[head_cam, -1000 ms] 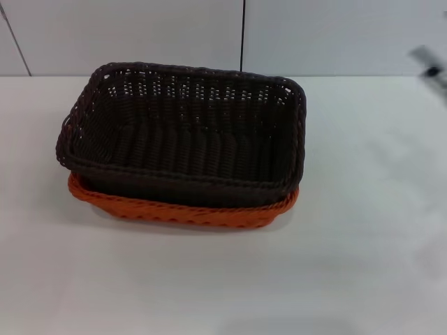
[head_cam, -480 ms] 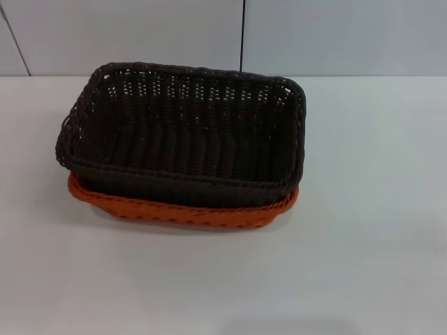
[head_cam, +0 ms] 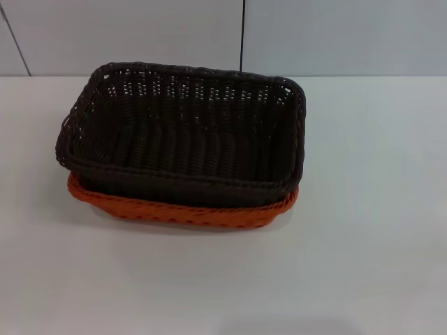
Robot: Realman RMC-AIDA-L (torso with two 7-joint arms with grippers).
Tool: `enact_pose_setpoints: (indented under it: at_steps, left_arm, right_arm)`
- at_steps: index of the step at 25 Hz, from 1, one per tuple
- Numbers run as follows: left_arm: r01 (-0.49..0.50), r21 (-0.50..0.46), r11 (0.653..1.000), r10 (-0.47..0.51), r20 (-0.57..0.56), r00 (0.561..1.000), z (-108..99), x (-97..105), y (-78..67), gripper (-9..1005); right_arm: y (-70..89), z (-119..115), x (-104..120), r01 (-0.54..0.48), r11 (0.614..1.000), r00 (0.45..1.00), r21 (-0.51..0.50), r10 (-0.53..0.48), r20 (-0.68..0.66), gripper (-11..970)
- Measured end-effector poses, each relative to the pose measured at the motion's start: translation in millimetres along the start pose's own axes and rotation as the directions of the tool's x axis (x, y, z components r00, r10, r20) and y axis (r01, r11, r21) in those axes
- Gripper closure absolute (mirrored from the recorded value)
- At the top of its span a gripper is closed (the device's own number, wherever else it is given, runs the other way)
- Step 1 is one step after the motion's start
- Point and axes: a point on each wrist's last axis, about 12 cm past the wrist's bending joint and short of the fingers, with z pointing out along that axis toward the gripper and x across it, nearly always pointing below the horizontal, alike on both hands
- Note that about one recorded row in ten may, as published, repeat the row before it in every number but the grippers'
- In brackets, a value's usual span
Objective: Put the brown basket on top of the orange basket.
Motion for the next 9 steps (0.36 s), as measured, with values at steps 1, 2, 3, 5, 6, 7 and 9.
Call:
enact_pose_setpoints:
  at_steps: [1, 2, 3, 5, 6, 7, 9]
  left_arm:
    - [-0.002, -0.002, 1.0, 0.002, -0.002, 1.0, 0, 0, 0.5, 228]
    - [-0.002, -0.002, 1.0, 0.002, -0.002, 1.0, 0, 0, 0.5, 228]
    - [-0.004, -0.003, 1.0, 0.004, -0.004, 1.0, 0, 1, 0.7, 228]
    - [-0.016, -0.004, 1.0, 0.016, -0.005, 1.0, 0, 1, 1.0, 228]
    - [-0.034, -0.005, 0.999, 0.034, -0.004, 0.999, 1, 1, 0.8, 228]
    - [-0.034, -0.005, 0.999, 0.034, -0.004, 0.999, 1, 1, 0.8, 228]
    - [-0.06, -0.004, 0.998, 0.06, -0.005, 0.998, 1, 1, 0.4, 228]
  right_arm:
    - [2.6, 2, 3, 0.009, 1.0, 1.0, -0.001, -0.009, -0.013, 258]
    - [2.6, 2, 3, 0.009, 1.0, 1.0, -0.001, -0.009, -0.013, 233]
    - [4.1, 3, 5, 0.016, 1.0, 1.0, -0.001, -0.016, -0.02, 208]
    - [7.6, 7, 9, 0.036, 0.999, 0.999, 0.001, -0.036, -0.031, 159]
    - [9.0, 8, 10, 0.044, 0.999, 0.998, 0.003, -0.044, -0.034, 159]
    - [10.6, 9, 11, 0.051, 0.999, 0.998, 0.001, -0.051, -0.035, 159]
    - [13.8, 12, 13, 0.055, 0.998, 0.998, -0.001, -0.055, -0.038, 159]
